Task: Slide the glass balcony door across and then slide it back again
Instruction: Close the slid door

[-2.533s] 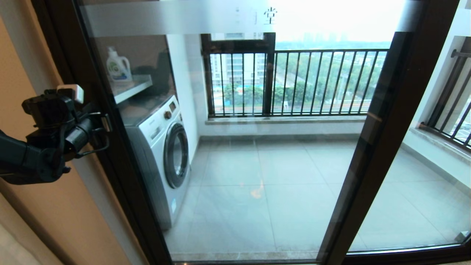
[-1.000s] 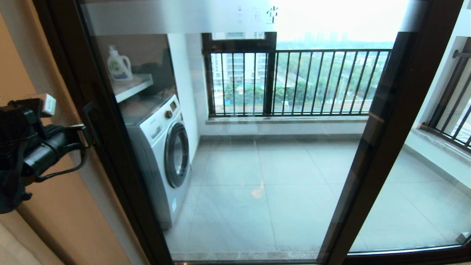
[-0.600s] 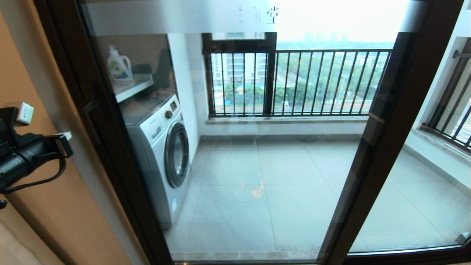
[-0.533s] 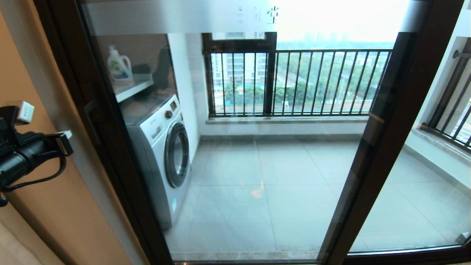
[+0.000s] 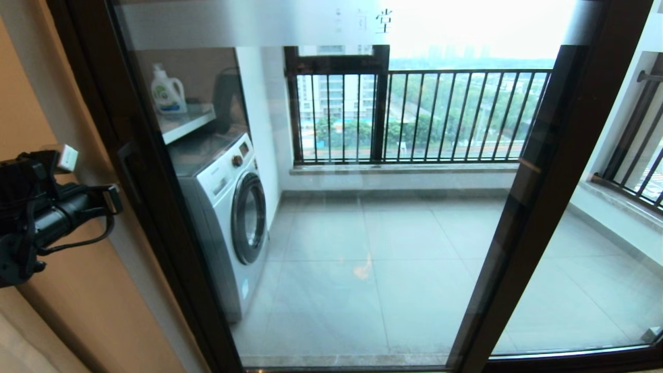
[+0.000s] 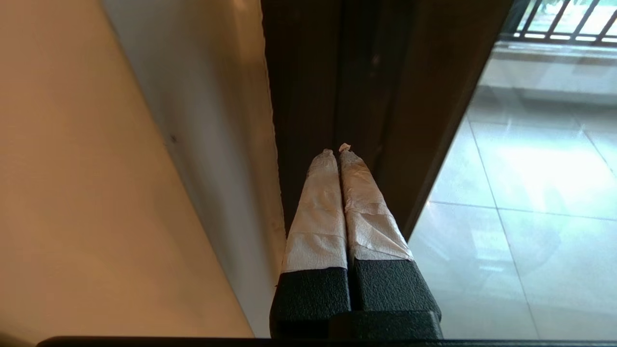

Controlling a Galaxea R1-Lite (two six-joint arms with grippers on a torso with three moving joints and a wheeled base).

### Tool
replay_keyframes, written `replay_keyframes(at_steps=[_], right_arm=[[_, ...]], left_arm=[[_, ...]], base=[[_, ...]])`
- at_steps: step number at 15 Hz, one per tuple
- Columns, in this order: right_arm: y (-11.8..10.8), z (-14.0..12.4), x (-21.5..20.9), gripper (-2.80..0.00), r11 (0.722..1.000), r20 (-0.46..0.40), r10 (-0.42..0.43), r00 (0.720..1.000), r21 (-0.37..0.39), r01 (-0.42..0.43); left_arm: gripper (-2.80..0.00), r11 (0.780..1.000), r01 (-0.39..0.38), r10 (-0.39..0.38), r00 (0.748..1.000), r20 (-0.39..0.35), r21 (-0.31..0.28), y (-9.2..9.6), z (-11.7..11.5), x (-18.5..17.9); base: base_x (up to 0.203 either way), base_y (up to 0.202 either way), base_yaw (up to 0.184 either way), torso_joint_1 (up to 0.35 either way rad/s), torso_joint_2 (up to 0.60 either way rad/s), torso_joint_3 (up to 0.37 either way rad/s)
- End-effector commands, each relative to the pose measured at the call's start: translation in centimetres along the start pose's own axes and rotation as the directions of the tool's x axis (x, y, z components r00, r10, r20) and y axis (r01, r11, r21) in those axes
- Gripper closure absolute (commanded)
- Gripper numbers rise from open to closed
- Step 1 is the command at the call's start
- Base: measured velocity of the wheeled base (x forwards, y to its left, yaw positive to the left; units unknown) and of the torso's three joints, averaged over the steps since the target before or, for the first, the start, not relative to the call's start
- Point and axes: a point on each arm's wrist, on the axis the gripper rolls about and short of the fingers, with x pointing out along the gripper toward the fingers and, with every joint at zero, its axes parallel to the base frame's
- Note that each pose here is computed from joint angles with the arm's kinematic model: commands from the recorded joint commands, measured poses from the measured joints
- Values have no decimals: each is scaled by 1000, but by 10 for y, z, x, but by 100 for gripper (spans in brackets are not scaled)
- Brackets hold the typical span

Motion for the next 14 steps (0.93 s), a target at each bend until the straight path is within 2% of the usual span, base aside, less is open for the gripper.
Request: replay_keyframes(at_steps=[1,8,11,14], right_arm=[[0,-2,1,0,1000,-10,1,1000,0,-1],[0,-2,1,0,1000,-10,1,1000,0,-1],[0,-2,1,0,1000,-10,1,1000,0,-1],[0,-2,1,0,1000,-10,1,1000,0,-1]], left_arm=[[0,1000,10,-10,999,-46,-7,1,-20,17],[0,996,89,-89,996,-24,4,-30,-13,23],[0,992,124,-124,992,8,13,-46,-1,17],[0,991,134,-135,991,21,18,-51,4,14]], base=[[0,0,0,0,0,0],[0,0,0,0,0,0],[0,0,0,0,0,0],[0,0,0,0,0,0]])
